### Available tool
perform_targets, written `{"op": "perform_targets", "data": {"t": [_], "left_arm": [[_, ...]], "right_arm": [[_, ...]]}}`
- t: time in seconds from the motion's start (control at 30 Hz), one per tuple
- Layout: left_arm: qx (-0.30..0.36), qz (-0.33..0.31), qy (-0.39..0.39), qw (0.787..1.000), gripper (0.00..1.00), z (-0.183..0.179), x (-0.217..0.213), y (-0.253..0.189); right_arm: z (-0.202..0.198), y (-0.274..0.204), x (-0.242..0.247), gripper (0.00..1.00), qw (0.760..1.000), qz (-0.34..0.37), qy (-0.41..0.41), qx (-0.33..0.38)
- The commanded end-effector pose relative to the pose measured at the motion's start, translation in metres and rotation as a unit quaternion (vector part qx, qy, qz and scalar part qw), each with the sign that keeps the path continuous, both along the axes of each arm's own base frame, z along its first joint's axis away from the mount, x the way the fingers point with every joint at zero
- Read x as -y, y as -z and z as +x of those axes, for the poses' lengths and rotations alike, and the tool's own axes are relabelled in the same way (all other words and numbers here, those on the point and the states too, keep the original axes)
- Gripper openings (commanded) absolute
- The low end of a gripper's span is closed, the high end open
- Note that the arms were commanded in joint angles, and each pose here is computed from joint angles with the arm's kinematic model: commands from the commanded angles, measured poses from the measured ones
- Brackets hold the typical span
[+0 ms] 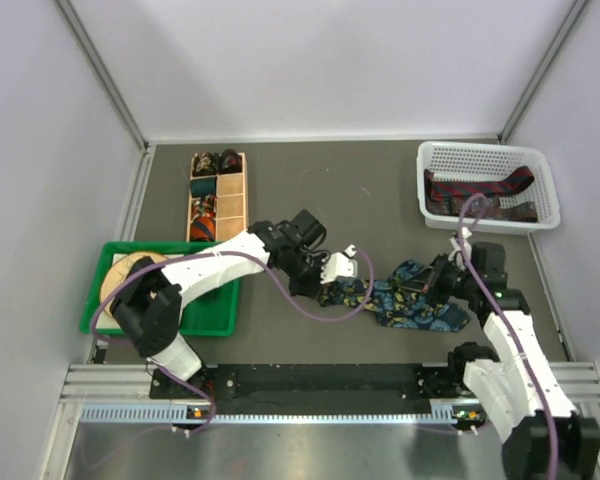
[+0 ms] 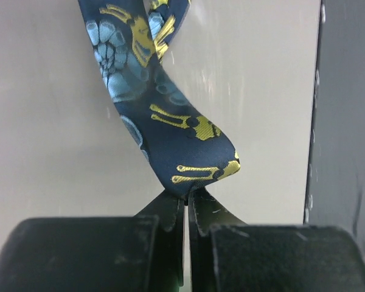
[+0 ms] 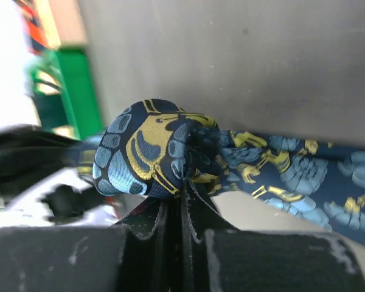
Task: Roll the ties
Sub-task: Place the tie at the center of the board, then flatten out the tie at the center of the board.
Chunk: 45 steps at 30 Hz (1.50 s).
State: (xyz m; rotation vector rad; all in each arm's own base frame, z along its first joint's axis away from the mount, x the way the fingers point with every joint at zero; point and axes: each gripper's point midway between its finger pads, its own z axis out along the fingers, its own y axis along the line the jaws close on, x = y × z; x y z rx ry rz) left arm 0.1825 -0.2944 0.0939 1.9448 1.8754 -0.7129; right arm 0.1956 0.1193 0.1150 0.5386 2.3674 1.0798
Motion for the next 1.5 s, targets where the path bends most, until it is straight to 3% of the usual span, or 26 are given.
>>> {"op": "perform_targets", "data": {"t": [0.0,0.03,0.1,0.13,0.17,0.23,0.3,0.33,0.37,0.43,0.5,0.53,0.57,0.77,0.87,1.13,1.47], "left_arm": [[-0.057,0.081,0.071,0.993,0.00,-0.019,-0.063,-0.015],[-0.055,0.096,0.076,0.991,0.00,-0.014,-0.070,-0.018],[-0.075,0.129,0.093,0.984,0.00,-0.016,-0.095,-0.019],[-0.067,0.149,0.098,0.982,0.00,-0.013,-0.106,-0.017],[-0.064,0.161,0.104,0.979,0.00,-0.010,-0.117,-0.016],[-0.073,0.187,0.112,0.973,0.00,-0.014,-0.137,-0.012],[-0.070,0.210,0.119,0.968,0.00,-0.012,-0.154,-0.007],[-0.078,0.223,0.126,0.963,0.00,-0.018,-0.162,-0.004],[-0.076,0.233,0.128,0.961,0.00,-0.018,-0.168,-0.003],[-0.074,0.246,0.133,0.957,0.00,-0.020,-0.175,-0.001],[-0.064,0.259,0.129,0.955,0.00,-0.015,-0.182,0.002],[-0.063,0.262,0.128,0.955,0.00,-0.014,-0.184,0.004],[-0.061,0.264,0.125,0.954,0.00,-0.011,-0.187,0.005],[-0.052,0.251,0.122,0.959,0.00,-0.005,-0.182,0.006],[-0.053,0.245,0.120,0.960,0.00,-0.005,-0.179,0.007],[-0.054,0.236,0.106,0.964,0.00,-0.005,-0.174,0.004],[-0.061,0.236,0.093,0.965,0.00,-0.003,-0.171,0.006]], "right_arm": [[0.025,-0.005,-0.030,0.04,0.994,-0.059,-0.073,0.061],[0.024,0.007,-0.036,0.08,0.992,-0.072,-0.100,0.037],[0.027,0.001,-0.046,0.16,0.983,-0.096,-0.143,0.064],[0.025,0.002,-0.045,0.33,0.981,-0.104,-0.154,0.059],[0.031,-0.007,-0.045,0.44,0.973,-0.121,-0.181,0.080],[0.017,-0.003,-0.039,0.67,0.964,-0.146,-0.219,0.043],[0.027,-0.017,-0.025,0.72,0.948,-0.198,-0.242,0.059],[0.033,-0.022,-0.016,0.75,0.954,-0.201,-0.217,0.050],[0.030,-0.039,-0.018,0.75,0.954,-0.175,-0.235,0.060],[0.039,-0.051,-0.001,0.78,0.952,-0.192,-0.229,0.061],[0.041,-0.059,0.013,0.77,0.929,-0.239,-0.274,0.075],[0.038,-0.061,0.016,0.72,0.918,-0.252,-0.298,0.076],[0.037,-0.061,0.023,0.70,0.893,-0.279,-0.338,0.100],[0.015,0.002,0.064,0.64,0.805,-0.383,-0.444,0.096],[0.017,0.032,0.080,0.61,0.777,-0.419,-0.465,0.070],[0.023,0.060,0.059,0.63,0.780,-0.392,-0.485,0.055],[-0.004,0.099,0.057,0.66,0.734,-0.386,-0.557,0.048]]}}
